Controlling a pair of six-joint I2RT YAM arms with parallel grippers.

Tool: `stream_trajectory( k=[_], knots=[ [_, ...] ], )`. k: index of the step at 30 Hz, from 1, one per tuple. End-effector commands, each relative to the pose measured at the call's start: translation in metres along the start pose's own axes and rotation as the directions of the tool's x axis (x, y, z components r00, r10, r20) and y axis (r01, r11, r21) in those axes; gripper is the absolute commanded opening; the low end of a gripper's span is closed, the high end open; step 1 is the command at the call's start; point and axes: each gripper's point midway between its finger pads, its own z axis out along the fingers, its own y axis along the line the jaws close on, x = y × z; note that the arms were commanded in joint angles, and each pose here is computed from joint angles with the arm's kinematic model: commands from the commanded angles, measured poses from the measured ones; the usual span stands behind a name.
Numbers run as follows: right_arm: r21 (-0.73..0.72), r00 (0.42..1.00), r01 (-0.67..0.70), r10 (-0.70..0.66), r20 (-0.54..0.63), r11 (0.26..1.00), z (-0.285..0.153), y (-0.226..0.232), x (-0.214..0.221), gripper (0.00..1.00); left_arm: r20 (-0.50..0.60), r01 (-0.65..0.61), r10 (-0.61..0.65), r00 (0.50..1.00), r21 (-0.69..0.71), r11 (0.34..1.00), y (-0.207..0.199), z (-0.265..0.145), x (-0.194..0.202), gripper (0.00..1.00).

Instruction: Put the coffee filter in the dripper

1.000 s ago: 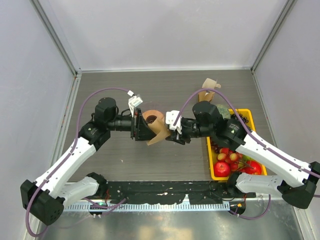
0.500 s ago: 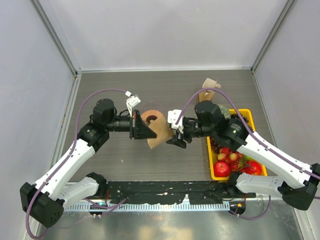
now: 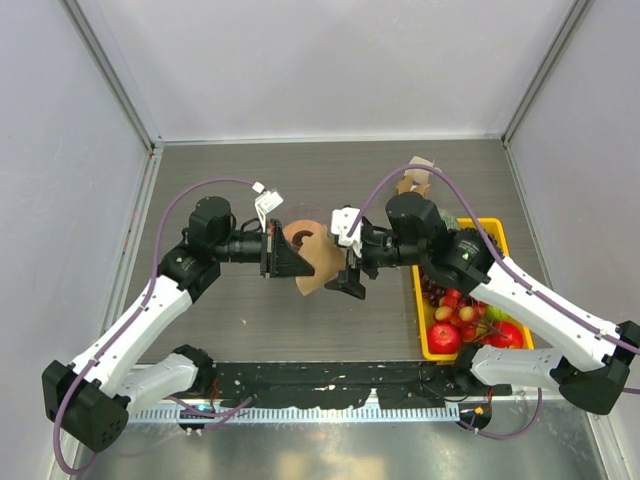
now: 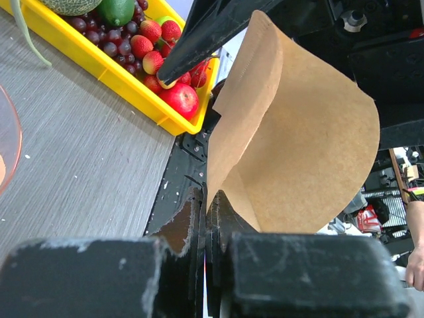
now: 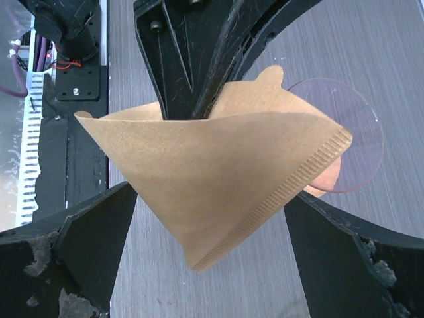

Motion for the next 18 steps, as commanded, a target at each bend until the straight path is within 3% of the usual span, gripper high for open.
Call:
stream_trajectory(
  k=[1, 11, 18],
  knots=[
    [0.033, 0.997, 0.036, -0.038, 0.072, 0.999, -0.006, -0.01, -0.03, 0.95, 0.021, -0.027, 0.027, 0.999, 0.002, 1.0, -0.001, 0.0, -0.007, 0.0],
    [0.049, 0.997, 0.059, -0.062, 0.049, 0.997, -0.012, -0.009, -0.02, 0.5, 0.015, -0.017, 0.017, 1.0, -0.015, 1.0, 0.002, -0.001, -0.005, 0.0],
    [0.058, 0.997, 0.075, -0.077, 0.03, 0.995, -0.014, -0.008, -0.013, 0.35, 0.013, -0.014, 0.014, 1.0, -0.015, 1.0, 0.003, 0.0, -0.005, 0.14]
  ],
)
